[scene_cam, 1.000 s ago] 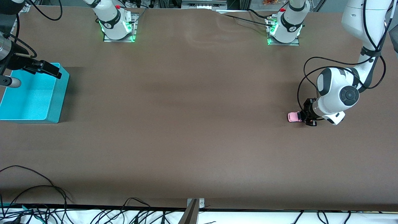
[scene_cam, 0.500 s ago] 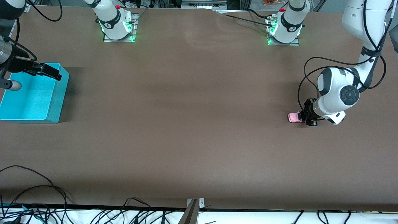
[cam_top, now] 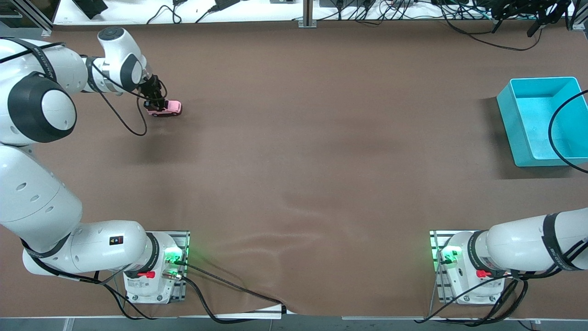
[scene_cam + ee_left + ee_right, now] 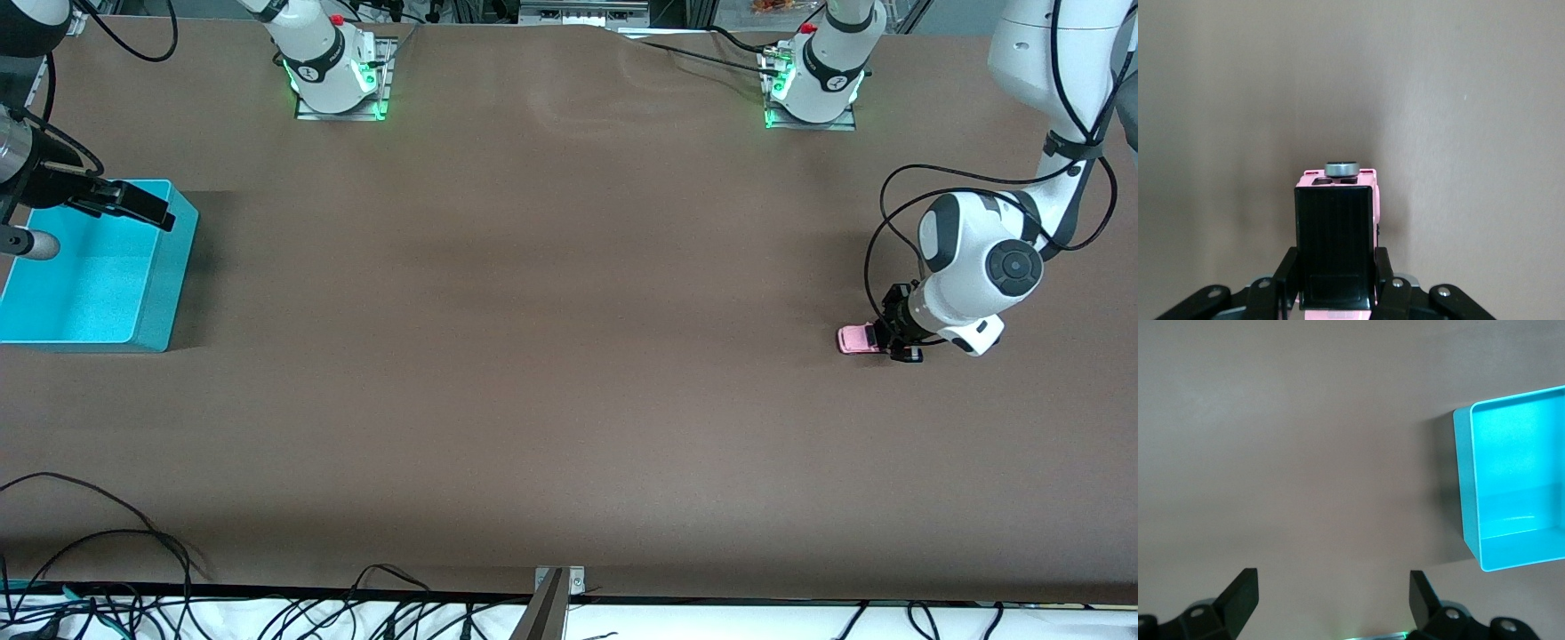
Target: Wind and store pink jeep toy
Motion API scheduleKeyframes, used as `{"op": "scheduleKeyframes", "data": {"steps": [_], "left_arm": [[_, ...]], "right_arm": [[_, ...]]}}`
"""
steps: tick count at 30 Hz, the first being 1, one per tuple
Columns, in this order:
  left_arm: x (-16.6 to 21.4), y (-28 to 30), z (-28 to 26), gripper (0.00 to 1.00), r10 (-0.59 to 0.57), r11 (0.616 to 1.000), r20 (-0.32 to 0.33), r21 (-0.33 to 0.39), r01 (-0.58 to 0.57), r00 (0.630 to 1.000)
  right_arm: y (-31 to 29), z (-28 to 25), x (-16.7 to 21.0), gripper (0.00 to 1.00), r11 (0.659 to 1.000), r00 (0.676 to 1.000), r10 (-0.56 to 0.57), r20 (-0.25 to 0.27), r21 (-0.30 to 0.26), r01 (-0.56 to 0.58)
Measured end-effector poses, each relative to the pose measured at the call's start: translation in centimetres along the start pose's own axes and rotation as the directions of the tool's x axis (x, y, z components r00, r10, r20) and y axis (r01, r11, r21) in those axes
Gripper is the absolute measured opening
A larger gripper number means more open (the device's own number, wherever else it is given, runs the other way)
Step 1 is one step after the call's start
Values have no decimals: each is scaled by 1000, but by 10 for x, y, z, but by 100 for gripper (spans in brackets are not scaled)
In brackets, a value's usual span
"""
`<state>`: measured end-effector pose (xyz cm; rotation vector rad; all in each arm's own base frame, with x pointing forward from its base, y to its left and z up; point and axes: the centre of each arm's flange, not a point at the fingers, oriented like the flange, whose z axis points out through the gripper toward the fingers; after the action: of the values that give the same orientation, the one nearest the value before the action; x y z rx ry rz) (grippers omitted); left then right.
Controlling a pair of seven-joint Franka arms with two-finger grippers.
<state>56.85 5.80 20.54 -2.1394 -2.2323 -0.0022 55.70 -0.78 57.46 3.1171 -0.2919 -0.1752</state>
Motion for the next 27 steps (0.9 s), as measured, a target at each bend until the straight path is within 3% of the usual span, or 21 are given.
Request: {"op": "scheduleKeyframes", "data": {"steps": [20, 27], "left_arm": [[50, -1, 3, 48, 73, 997, -42, -32, -75, 996], [70, -1, 4, 48, 74, 996, -61, -41, -76, 995]], "right_arm": [[3, -10, -7, 100, 1000, 1000, 0, 6, 1, 0], [-5, -12, -11, 100, 999, 1000, -11, 25, 31, 10]]}}
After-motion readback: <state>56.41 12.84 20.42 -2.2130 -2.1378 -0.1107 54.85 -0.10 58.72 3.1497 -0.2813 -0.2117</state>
